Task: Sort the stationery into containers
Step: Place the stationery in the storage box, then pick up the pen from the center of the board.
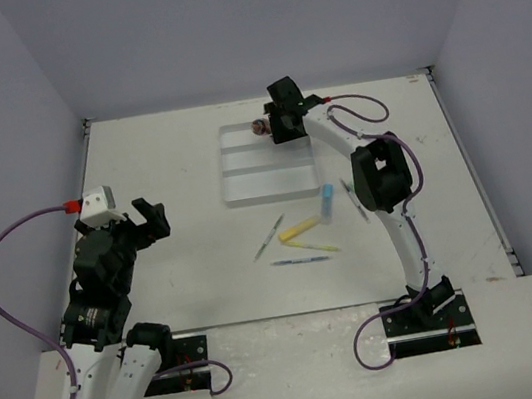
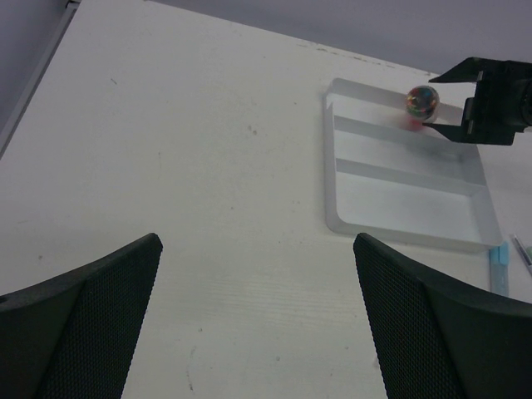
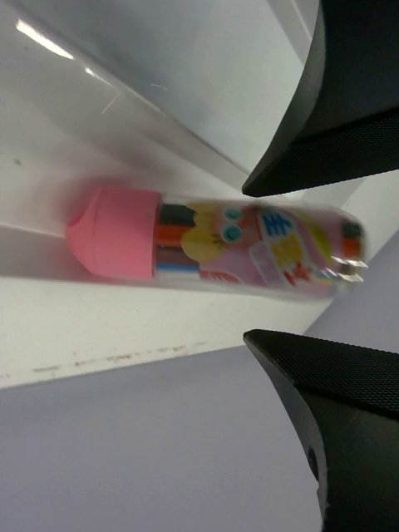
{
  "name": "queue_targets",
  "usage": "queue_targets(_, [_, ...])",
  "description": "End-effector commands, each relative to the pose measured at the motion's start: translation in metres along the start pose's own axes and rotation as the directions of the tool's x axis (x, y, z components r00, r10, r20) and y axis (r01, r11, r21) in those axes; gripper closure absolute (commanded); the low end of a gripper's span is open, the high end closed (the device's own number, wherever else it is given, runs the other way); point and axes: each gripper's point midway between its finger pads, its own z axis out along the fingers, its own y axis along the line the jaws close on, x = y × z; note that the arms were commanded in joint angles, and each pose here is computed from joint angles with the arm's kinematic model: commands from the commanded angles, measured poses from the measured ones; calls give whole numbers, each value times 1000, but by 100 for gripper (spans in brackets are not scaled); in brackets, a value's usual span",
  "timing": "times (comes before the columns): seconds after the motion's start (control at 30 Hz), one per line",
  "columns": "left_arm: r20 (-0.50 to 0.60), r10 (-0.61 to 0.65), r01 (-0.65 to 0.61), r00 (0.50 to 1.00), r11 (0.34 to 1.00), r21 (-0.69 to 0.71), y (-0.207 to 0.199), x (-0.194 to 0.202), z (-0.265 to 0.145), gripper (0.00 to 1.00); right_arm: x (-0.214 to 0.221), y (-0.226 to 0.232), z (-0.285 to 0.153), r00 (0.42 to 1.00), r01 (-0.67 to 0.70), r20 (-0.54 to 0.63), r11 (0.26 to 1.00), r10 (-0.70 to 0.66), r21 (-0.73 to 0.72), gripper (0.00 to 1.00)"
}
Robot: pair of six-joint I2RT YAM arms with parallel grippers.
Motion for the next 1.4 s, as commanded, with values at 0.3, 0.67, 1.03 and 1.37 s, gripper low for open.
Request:
queue_targets(0.3, [26, 2, -1, 1000, 1000, -24, 4, -6, 3, 0, -30, 92, -114, 968, 249, 50, 925, -245, -288, 12])
queue_targets(0.67, [0, 5, -5, 1000, 1000, -18, 2, -2, 8, 0, -152, -72, -143, 412, 887, -171, 437, -895, -151, 23])
queue_targets(1.03, [-66, 33, -32, 997, 999, 7, -8, 12, 15, 0, -219, -188, -163, 143, 986, -207, 121, -968, 116, 26])
queue_targets(1.37, [-65, 38, -37, 997, 999, 15, -10, 12, 13, 0, -212, -213, -159, 120, 991, -314, 98, -942, 86, 34])
